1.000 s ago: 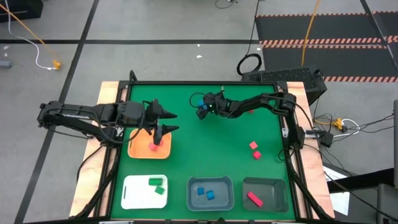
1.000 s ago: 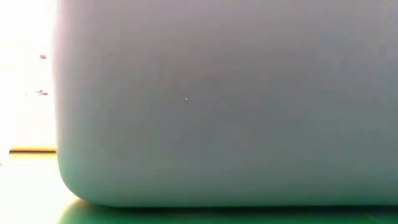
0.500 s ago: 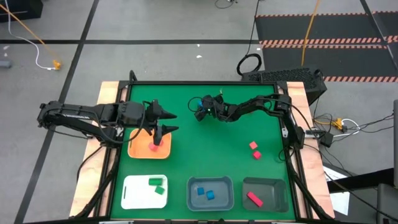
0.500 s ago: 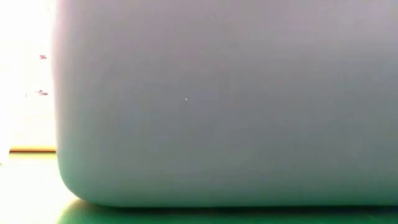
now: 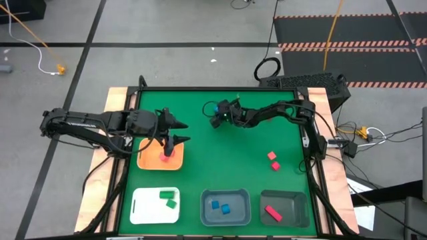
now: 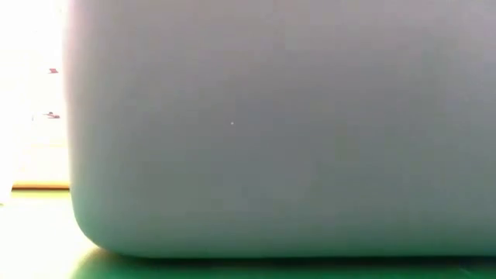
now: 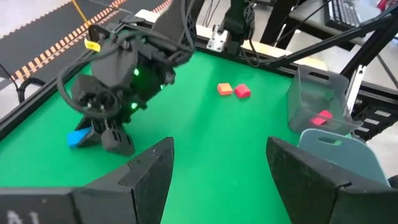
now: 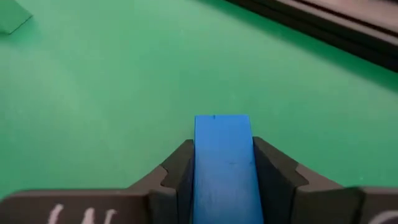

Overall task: Sort & place blocks by color
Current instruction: Put the blue block into the blue bin

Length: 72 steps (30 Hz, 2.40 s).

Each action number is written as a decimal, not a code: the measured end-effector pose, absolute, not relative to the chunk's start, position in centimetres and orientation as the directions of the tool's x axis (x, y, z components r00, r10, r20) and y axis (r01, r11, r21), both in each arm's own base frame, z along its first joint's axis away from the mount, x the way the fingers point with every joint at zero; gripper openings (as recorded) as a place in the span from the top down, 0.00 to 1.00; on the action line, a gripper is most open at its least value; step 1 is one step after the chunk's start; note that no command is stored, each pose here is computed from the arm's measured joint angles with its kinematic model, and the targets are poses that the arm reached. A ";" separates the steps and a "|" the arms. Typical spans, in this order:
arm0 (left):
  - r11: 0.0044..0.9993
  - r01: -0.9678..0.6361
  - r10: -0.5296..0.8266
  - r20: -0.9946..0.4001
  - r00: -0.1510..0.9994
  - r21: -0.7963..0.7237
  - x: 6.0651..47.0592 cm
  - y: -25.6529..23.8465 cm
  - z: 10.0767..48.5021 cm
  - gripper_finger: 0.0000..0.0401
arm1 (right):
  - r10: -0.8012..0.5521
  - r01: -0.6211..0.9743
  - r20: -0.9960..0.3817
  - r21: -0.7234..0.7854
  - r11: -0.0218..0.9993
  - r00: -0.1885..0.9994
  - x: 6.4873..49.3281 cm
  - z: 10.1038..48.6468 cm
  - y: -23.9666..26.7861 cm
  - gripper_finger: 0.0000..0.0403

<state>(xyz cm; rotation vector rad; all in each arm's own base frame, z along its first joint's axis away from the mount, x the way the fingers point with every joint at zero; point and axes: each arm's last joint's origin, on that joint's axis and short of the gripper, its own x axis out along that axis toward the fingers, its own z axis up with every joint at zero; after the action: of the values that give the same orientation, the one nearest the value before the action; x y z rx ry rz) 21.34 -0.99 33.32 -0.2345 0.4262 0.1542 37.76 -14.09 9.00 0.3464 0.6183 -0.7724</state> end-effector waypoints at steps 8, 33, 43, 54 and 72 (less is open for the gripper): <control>0.962 -0.202 0.100 -0.450 0.887 -0.185 21.2 -1.0 33.1 0.36 | -0.415 0.630 -0.645 0.136 0.765 0.642 37.0 13.8 -13.0 0.72; 0.966 -0.204 0.106 -0.473 0.875 -0.161 21.1 -1.0 32.9 0.36 | 0.465 -0.212 -0.382 0.545 0.811 0.798 30.4 21.6 8.3 0.72; 0.961 -0.225 0.128 -0.464 0.876 -0.161 21.1 -0.9 32.9 0.36 | 0.474 -0.263 -0.226 0.599 0.756 0.851 28.3 21.2 13.0 0.71; 0.948 -0.245 0.127 -0.464 0.876 -0.202 21.1 -0.9 32.9 0.36 | 0.501 -0.300 -0.154 0.641 0.707 0.852 28.6 18.3 16.8 0.71; 0.961 -0.187 0.073 -0.465 0.882 -0.205 21.0 -2.2 32.9 0.36 | 0.530 -0.299 -0.120 0.712 0.635 0.839 29.6 15.6 18.5 0.69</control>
<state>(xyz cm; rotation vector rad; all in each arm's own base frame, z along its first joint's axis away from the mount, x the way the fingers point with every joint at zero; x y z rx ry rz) 21.04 -2.20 32.92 -0.2492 0.4716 0.1368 29.56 18.52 15.60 0.7437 0.3353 0.4843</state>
